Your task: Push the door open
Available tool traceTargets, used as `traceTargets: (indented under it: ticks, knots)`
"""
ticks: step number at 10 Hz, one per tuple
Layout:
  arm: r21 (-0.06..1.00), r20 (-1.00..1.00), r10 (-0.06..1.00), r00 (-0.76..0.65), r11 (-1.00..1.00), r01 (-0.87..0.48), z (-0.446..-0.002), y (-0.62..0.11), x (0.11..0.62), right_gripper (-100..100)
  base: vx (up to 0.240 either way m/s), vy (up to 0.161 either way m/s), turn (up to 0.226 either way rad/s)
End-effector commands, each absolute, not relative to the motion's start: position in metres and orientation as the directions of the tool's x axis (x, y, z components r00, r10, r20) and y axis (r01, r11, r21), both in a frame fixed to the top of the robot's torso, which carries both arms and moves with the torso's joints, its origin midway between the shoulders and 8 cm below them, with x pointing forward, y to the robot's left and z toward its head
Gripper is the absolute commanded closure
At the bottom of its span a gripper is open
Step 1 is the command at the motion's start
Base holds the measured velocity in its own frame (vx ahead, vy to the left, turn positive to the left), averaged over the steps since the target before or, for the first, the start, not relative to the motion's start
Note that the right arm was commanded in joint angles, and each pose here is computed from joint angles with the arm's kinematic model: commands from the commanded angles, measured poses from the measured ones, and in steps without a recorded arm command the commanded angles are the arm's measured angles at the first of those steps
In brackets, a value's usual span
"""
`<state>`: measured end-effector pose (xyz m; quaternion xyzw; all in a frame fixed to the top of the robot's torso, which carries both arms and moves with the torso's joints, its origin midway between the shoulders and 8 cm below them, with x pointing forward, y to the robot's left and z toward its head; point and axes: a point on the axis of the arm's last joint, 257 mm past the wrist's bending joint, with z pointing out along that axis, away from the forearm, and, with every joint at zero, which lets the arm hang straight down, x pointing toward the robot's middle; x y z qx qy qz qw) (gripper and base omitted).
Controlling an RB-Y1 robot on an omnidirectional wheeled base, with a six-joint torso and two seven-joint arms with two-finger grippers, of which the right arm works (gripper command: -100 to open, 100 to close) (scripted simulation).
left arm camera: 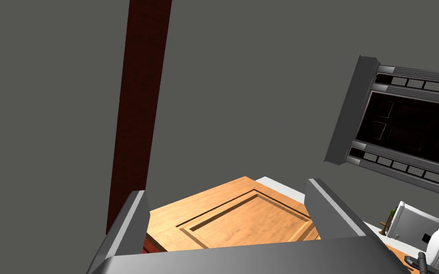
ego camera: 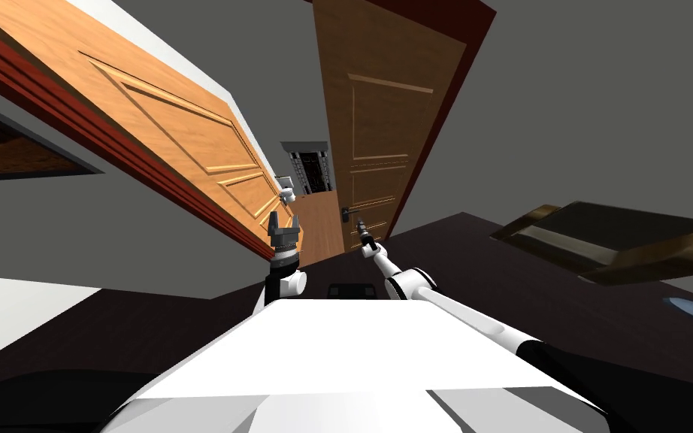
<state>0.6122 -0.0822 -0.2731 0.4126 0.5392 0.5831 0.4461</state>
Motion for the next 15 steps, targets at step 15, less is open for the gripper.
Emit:
traceTargets:
  ticks: [15]
  knots:
    - [0.999, -0.046, 0.967, -0.249, 0.043, -0.019, -0.291, -0.102, 0.626, -100, 0.089, -0.002, 0.023]
